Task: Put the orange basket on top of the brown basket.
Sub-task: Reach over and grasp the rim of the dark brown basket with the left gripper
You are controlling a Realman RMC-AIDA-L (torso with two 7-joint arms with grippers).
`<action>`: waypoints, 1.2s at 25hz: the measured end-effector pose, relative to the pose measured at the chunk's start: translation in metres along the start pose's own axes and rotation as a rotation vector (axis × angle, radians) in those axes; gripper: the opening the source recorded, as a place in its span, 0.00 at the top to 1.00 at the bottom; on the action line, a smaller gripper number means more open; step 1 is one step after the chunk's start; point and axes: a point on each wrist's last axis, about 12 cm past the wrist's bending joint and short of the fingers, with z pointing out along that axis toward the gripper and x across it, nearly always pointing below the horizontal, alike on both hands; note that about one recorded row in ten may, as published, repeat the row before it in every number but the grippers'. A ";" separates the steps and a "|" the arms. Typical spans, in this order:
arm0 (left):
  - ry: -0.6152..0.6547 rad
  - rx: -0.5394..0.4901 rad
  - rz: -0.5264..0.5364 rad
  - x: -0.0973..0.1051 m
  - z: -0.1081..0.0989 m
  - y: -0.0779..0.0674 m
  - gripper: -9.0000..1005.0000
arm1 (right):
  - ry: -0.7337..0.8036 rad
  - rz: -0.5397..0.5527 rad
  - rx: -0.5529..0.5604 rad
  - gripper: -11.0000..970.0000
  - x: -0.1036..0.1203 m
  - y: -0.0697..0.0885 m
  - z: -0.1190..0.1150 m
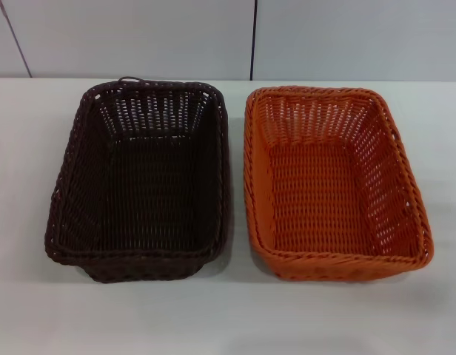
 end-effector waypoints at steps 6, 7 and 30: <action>-0.007 0.006 0.021 -0.001 0.002 -0.003 0.21 | 0.005 -0.001 0.004 0.28 0.001 -0.001 -0.002; -0.005 0.005 0.020 -0.001 0.002 -0.003 0.21 | 0.006 -0.001 0.006 0.28 0.001 -0.002 -0.003; 0.439 0.331 0.008 -0.118 0.064 -0.032 0.21 | 0.017 -0.007 0.002 0.28 0.003 -0.003 -0.004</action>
